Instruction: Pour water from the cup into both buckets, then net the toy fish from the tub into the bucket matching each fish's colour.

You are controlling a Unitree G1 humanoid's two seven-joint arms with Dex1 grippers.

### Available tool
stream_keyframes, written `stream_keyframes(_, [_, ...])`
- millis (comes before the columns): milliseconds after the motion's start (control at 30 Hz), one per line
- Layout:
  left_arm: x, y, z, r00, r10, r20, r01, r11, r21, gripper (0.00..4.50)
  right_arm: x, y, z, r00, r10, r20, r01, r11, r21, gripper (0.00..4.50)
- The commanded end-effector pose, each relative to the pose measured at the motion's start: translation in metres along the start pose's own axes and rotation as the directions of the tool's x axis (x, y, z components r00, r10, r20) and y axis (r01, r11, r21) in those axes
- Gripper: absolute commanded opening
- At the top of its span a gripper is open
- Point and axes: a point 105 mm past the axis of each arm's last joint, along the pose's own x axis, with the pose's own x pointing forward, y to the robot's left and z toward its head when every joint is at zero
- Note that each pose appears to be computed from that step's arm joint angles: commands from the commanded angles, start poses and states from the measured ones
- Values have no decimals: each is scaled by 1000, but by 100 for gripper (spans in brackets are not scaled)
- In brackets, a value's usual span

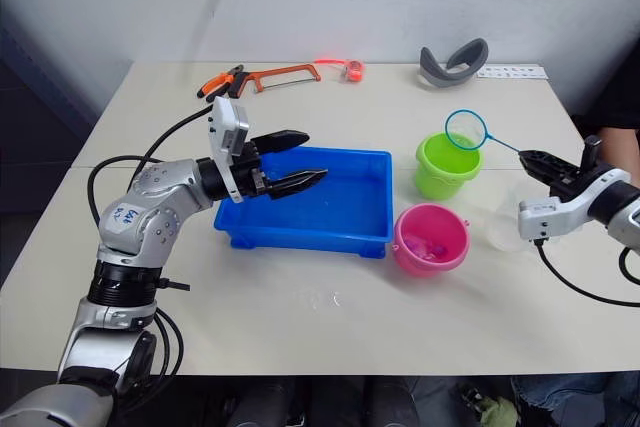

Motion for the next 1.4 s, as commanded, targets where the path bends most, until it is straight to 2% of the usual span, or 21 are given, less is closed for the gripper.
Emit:
stream_keyframes(33, [-9, -2, 10, 999, -30, 43, 28, 999, 45, 447, -4, -41, -5, 985, -172, -7, 171, 976, 131, 0])
stream_keyframes(133, [-24, -6, 20, 989, -78, 123, 76, 997, 23, 447, 0, -51, 11, 974, -218, 58, 167, 869, 467, 0])
stream_keyframes(200, [-40, -15, 28, 973, -155, 168, 151, 988, 39, 447, 2, -58, 23, 965, -238, 108, 96, 708, 700, 0])
stream_keyframes(267, [-58, -19, 32, 966, -186, 180, 178, 982, 58, 447, 2, -62, 44, 950, -223, 220, -59, 563, 825, 0])
stream_keyframes(367, [-80, -20, 33, 970, -200, 136, 185, 976, 114, 447, 0, -69, 71, 909, -214, 358, -245, 418, 874, 0])
stream_keyframes(467, [-104, -20, 31, 981, -178, 78, 163, 971, 176, 447, 1, -77, 95, 863, -238, 446, -360, 330, 873, 0])
stream_keyframes(567, [-128, -20, 25, 991, -126, 35, 117, 976, 185, 447, 2, -79, 121, 807, -234, 543, -463, 320, 827, 0])
stream_keyframes(700, [-147, -36, 11, 993, -112, -43, 118, 975, 186, 447, -8, -71, 177, 631, -234, 739, -676, 302, 672, 0])
stream_keyframes(867, [-158, -51, -5, 985, -132, -111, 148, 978, 147, 447, -12, -48, 224, 508, -204, 837, -784, 292, 547, 0])
stream_keyframes(1000, [-169, -68, -32, 961, -195, -197, 216, 972, 88, 447, -9, -21, 250, 465, -160, 871, -803, 339, 491, 0])
stream_keyframes(1067, [-171, -68, -39, 958, -194, -212, 215, 973, 81, 447, -2, -6, 265, 458, -160, 874, -812, 325, 485, 0])
stream_keyframes(1267, [-171, -67, -43, 959, -183, -214, 203, 977, 72, 447, 17, 20, 291, 446, -150, 882, -810, 352, 469, 0])
stream_keyframes(1400, [-170, -68, -45, 954, -191, -229, 212, 975, 68, 447, 25, 29, 301, 449, -152, 880, -802, 366, 472, 0])
